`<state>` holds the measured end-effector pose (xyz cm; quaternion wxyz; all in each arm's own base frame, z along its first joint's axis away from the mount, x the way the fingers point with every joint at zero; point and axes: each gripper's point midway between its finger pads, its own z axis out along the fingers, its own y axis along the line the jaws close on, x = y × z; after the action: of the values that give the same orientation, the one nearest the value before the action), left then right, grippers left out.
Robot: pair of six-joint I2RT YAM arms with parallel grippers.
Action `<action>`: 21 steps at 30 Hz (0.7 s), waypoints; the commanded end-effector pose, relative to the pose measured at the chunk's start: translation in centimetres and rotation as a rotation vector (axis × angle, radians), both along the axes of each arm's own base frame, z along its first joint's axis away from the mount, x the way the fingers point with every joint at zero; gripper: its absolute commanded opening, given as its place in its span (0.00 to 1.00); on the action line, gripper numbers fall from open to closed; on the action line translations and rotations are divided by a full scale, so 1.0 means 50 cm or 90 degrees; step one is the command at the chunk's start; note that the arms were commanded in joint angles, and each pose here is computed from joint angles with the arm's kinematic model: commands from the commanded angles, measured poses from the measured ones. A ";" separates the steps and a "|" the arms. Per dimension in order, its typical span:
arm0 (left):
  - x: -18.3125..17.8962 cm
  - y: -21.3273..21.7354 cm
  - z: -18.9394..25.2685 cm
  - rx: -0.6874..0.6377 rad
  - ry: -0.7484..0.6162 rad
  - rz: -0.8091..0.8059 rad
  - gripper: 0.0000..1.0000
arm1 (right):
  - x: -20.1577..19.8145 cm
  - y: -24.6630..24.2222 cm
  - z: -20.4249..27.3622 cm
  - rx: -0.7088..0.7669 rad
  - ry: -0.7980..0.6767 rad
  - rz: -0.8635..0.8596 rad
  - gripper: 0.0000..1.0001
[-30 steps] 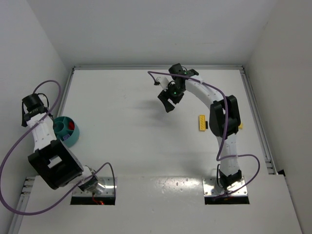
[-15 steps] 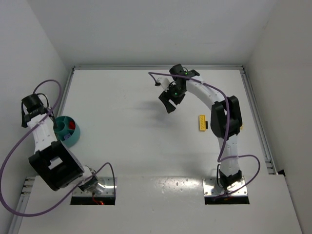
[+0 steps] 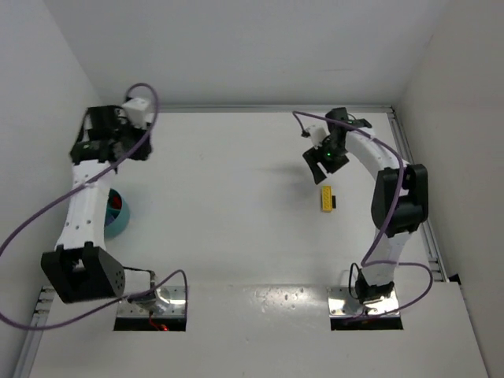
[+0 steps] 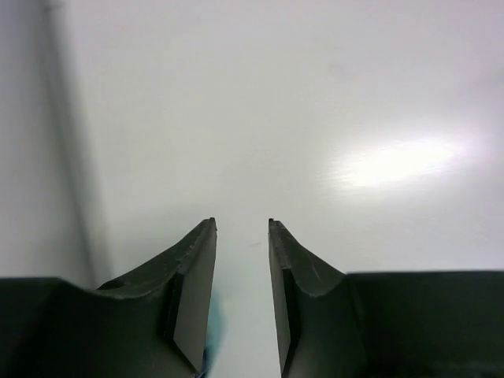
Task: Sort the legos into containers by color
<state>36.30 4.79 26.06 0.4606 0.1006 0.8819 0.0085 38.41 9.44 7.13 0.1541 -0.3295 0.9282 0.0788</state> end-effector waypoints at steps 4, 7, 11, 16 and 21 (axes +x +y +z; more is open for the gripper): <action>0.032 -0.277 -0.075 -0.041 0.070 -0.189 0.38 | -0.060 -0.168 0.025 -0.083 -0.013 -0.074 0.69; 0.039 -0.340 -0.086 -0.054 0.075 -0.217 0.38 | -0.093 -0.203 -0.007 -0.113 0.003 -0.089 0.69; 0.057 -0.364 -0.105 -0.058 0.089 -0.226 0.38 | -0.102 -0.185 -0.020 -0.070 0.015 -0.099 0.69; 0.065 -0.382 -0.112 -0.057 0.095 -0.237 0.39 | -0.079 -0.146 -0.025 -0.017 0.025 -0.102 0.71; 0.067 -0.375 -0.113 -0.053 0.096 -0.221 0.39 | -0.034 -0.111 -0.039 0.031 0.049 -0.138 0.72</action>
<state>38.51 -13.50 18.27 0.3597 0.2403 0.8941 -0.1156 34.15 2.06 4.67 0.1070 -0.2421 0.9620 0.0673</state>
